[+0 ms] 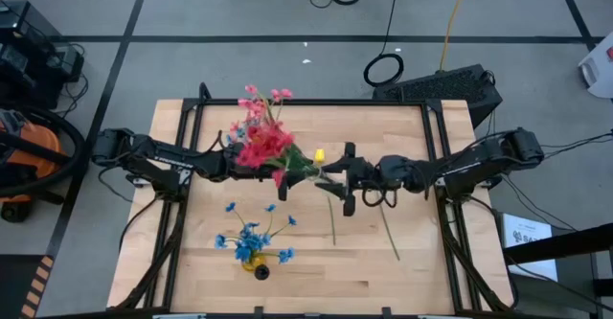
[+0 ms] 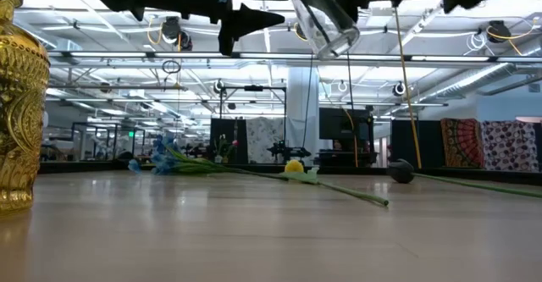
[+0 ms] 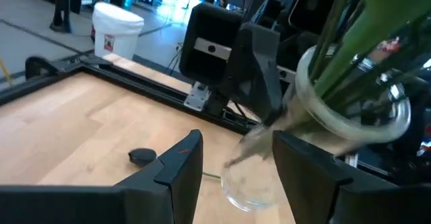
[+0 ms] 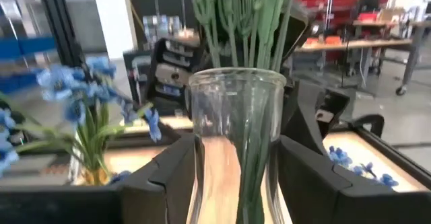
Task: Sort flowers into vase by color
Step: Put the yellow tulip into the transparent vase
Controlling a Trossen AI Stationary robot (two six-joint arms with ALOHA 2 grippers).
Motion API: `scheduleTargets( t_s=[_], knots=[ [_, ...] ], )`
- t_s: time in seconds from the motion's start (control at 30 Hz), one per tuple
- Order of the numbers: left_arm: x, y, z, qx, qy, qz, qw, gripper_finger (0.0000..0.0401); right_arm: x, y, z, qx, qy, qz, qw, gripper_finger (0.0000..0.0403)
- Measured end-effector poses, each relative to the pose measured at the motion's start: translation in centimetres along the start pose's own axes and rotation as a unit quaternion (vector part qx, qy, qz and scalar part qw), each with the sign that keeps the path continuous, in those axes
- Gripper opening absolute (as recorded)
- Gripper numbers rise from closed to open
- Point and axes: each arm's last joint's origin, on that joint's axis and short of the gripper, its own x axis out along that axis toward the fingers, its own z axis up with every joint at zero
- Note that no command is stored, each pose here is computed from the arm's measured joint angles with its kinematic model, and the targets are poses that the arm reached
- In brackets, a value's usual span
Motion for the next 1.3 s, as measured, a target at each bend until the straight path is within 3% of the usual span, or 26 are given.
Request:
scheduleTargets(
  t_s=[0.2,0.57,0.77,1.07,1.3],
  knots=[
    [0.0,-0.4,-0.2,0.009,0.000,-0.007,1.000,0.0185,0.7,0.2,0.9,-0.015,0.057,-0.006,0.998,0.0180],
    [0.0,-0.6,-0.2,0.005,-0.001,-0.003,1.000,0.0185,0.7,0.2,0.6,-0.019,0.072,-0.008,0.997,0.0180],
    [0.0,-0.4,-0.8,0.011,0.031,0.006,0.999,0.0185,0.2,0.1,1.2,-0.037,0.065,-0.010,0.997,0.0180],
    [-0.1,-1.2,-0.7,0.161,0.022,-0.040,0.986,0.0185,-1.2,-0.1,2.5,-0.040,0.071,-0.012,0.997,0.0180],
    [-0.1,-1.6,0.1,0.173,-0.025,-0.051,0.983,0.0185,-1.0,0.0,1.9,-0.043,0.090,-0.005,0.995,0.0180]
  ],
)
